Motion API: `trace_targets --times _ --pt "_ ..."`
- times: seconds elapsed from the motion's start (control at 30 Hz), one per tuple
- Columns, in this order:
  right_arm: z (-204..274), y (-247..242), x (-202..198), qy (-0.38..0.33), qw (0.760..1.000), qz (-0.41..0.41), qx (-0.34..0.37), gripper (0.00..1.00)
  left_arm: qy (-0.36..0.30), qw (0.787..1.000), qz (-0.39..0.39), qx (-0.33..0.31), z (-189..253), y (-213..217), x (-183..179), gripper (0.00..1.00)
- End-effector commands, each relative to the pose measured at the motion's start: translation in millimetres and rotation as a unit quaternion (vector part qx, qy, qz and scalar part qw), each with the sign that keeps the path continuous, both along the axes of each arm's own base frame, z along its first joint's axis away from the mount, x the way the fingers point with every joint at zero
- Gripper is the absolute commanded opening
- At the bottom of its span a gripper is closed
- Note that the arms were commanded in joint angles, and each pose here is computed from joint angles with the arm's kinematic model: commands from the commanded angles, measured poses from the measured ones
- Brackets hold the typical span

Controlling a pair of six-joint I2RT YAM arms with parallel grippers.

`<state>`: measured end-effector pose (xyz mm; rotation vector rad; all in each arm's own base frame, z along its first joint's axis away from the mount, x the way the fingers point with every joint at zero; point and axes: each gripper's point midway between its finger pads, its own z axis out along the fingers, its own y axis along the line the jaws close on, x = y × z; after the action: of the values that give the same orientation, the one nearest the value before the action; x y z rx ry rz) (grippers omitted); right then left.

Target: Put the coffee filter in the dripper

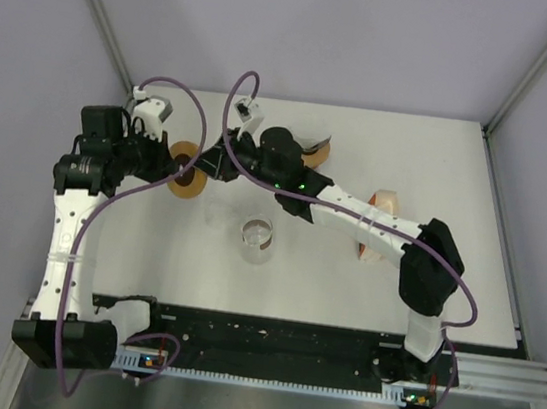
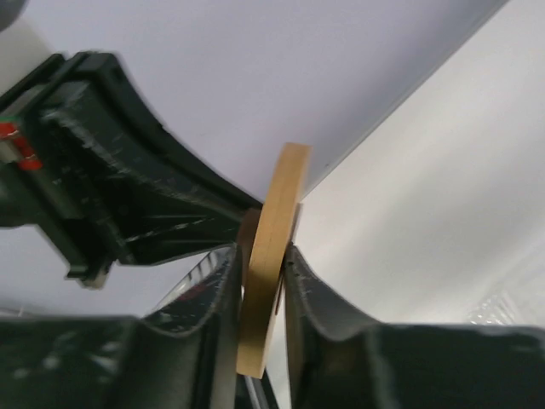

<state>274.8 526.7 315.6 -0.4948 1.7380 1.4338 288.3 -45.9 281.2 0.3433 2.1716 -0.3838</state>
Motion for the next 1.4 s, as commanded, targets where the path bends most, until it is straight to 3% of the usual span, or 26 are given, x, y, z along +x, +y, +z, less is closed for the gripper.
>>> trace_targets --times 0.0,0.03,0.1,0.23,0.33,0.43,0.47,0.53,0.63,0.67,0.73,0.77,0.87,1.03,1.2,1.37 --pt "25 0 -5 -0.039 0.999 0.010 0.019 0.07 -0.032 0.999 -0.010 -0.011 19 -6 3 0.00" --pt "29 -4 -5 -0.053 0.998 0.005 0.017 0.00 -0.030 0.999 -0.008 -0.011 19 -6 4 0.00" --pt "32 -15 -5 -0.086 0.996 -0.007 0.004 0.00 -0.028 0.999 -0.005 -0.020 22 -7 5 0.01" --pt "31 -46 -1 -0.190 0.980 -0.046 -0.046 0.00 -0.026 0.999 -0.004 -0.046 40 -13 3 0.31" --pt "44 -79 1 -0.318 0.937 -0.108 -0.092 0.00 -0.032 0.997 0.004 -0.063 59 -16 1 0.58" --pt "66 -110 -13 -0.486 0.846 -0.172 -0.137 0.00 -0.034 0.995 0.000 -0.092 74 -24 -1 0.68" --pt "76 -118 -19 -0.562 0.789 -0.188 -0.160 0.00 -0.029 0.993 0.001 -0.113 81 -29 -3 0.70" --pt "84 -130 -31 -0.649 0.705 -0.215 -0.186 0.00 -0.026 0.989 -0.012 -0.145 94 -38 -4 0.71" --pt "81 -134 -45 -0.739 0.593 -0.225 -0.226 0.00 -0.018 0.977 -0.039 -0.207 116 -56 -7 0.75" --pt "80 -135 -47 -0.754 0.567 -0.230 -0.237 0.00 -0.016 0.973 -0.049 -0.226 123 -62 -9 0.79" --pt "83 -139 -48 -0.774 0.518 -0.265 -0.250 0.00 -0.009 0.962 -0.067 -0.264 131 -71 -11 0.97" --pt "83 -141 -49 -0.783 0.491 -0.277 -0.261 0.00 -0.001 0.956 -0.077 -0.284 133 -76 -12 0.99" --pt "90 -145 -52 -0.798 0.429 -0.320 -0.277 0.00 0.034 0.943 -0.085 -0.320 121 -84 -10 0.99" --pt "79 -131 -55 -0.817 0.372 -0.319 -0.304 0.00 0.059 0.933 -0.086 -0.344 105 -87 -7 0.98" --pt "75 -121 -57 -0.825 0.357 -0.314 -0.306 0.00 0.065 0.927 -0.097 -0.356 98 -92 -8 0.52" --pt "74 -118 -56 -0.822 0.370 -0.308 -0.304 0.00 0.091 0.911 -0.119 -0.384 94 -99 -15 0.12"
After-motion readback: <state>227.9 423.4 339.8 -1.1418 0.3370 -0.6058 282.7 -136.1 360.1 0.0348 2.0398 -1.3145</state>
